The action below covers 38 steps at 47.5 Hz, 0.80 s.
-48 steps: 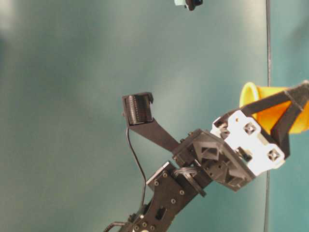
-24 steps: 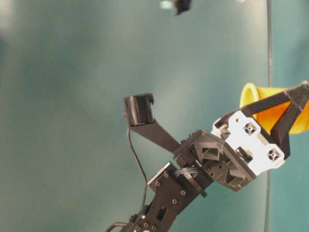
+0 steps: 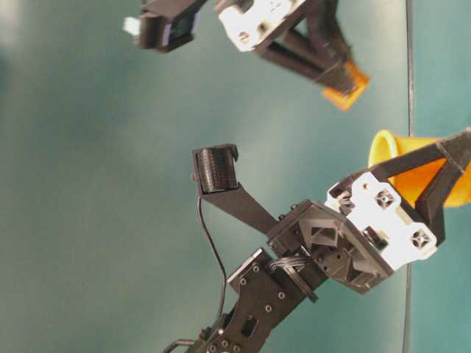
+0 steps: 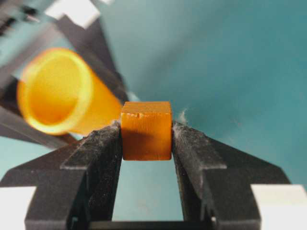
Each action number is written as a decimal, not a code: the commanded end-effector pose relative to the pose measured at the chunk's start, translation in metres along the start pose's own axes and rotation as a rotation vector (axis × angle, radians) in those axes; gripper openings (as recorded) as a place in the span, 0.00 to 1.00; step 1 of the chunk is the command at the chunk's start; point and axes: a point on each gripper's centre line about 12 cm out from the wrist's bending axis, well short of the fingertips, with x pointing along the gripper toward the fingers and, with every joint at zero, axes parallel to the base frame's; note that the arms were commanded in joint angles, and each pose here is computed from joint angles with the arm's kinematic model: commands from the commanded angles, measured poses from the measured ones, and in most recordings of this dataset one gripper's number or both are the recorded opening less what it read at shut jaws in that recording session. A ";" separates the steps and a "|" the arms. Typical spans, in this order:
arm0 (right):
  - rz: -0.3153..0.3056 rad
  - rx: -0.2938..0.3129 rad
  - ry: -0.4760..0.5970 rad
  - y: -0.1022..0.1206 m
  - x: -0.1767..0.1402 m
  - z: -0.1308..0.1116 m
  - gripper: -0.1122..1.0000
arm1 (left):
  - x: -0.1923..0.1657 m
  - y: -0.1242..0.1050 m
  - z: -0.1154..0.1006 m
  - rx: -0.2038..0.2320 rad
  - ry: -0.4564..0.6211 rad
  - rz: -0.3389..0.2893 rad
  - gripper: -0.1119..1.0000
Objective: Hold the block with right arm and the cup with left arm, then put the block into the cup.
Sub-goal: 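Carry the held cube with the right gripper over the cup opening, then open the right gripper to drop the cube into the cup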
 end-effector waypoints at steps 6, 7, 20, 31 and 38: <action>0.071 -0.057 -0.075 0.027 -0.001 0.029 0.46 | -0.008 0.001 0.012 -0.001 -0.037 0.003 0.69; 0.074 -0.063 -0.076 0.029 0.000 0.030 0.46 | -0.008 0.001 0.013 -0.001 -0.038 0.003 0.69; 0.120 -0.135 -0.051 0.055 0.013 0.027 0.46 | -0.008 0.001 0.015 -0.035 -0.044 0.002 0.69; 0.129 -0.172 -0.037 0.064 0.020 0.026 0.46 | -0.007 0.001 0.016 -0.109 -0.046 -0.001 0.69; 0.105 -0.187 -0.017 0.061 0.023 0.025 0.46 | -0.007 0.001 0.017 -0.111 -0.052 0.000 0.69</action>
